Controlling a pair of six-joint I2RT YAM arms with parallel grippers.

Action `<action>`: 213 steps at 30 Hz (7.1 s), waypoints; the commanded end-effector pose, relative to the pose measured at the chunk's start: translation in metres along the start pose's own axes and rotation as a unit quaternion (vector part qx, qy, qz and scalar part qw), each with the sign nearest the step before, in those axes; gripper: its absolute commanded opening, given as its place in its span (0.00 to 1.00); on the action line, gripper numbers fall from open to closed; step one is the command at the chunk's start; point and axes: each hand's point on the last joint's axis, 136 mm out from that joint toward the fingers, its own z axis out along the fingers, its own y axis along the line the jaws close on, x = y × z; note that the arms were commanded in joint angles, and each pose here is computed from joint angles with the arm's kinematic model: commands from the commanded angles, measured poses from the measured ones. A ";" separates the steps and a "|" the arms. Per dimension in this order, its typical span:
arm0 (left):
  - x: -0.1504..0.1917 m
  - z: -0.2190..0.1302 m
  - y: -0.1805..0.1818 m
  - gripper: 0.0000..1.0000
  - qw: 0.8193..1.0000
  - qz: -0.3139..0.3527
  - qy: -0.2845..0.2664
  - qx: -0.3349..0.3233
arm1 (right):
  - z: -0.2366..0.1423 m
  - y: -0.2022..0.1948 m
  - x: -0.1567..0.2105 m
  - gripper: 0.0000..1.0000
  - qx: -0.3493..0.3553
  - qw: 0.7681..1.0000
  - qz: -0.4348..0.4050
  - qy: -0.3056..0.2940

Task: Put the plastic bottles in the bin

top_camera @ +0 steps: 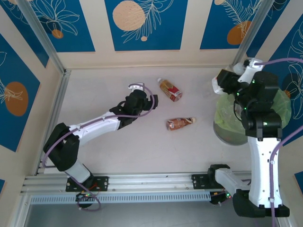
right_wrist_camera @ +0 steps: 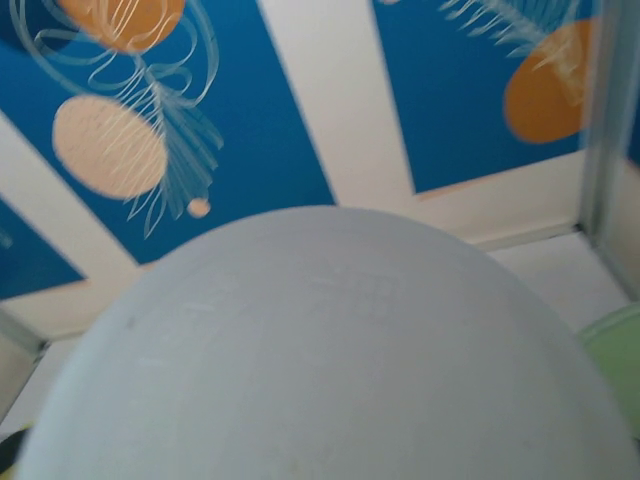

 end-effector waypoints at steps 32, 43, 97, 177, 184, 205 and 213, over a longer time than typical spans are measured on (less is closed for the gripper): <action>-0.015 0.041 -0.026 1.00 0.978 -0.122 0.075 0.153 | -0.040 -0.229 0.006 0.27 0.502 0.858 -0.108 -0.020; -0.012 0.046 -0.030 1.00 0.976 -0.121 0.092 0.156 | -0.008 -0.241 0.077 0.72 0.436 0.889 -0.063 0.123; 0.147 0.013 -0.110 0.98 0.870 0.315 0.219 0.309 | 0.007 -0.013 0.099 1.00 -0.001 0.991 0.097 0.093; -0.016 -0.083 -0.205 0.41 0.883 0.186 -0.049 0.427 | 0.072 0.044 0.137 0.86 -0.139 0.928 0.300 0.170; -0.017 -0.094 -0.214 0.41 0.869 0.173 -0.056 0.460 | 0.082 0.052 0.128 0.72 -0.168 0.928 0.297 0.152; -0.007 -0.094 -0.221 0.58 0.852 0.205 -0.041 0.480 | 0.072 0.054 0.118 0.00 -0.187 0.938 0.264 0.119; 0.002 -0.080 -0.205 1.00 0.870 0.223 -0.033 0.439 | 0.068 0.036 0.115 0.00 -0.147 0.952 0.250 0.096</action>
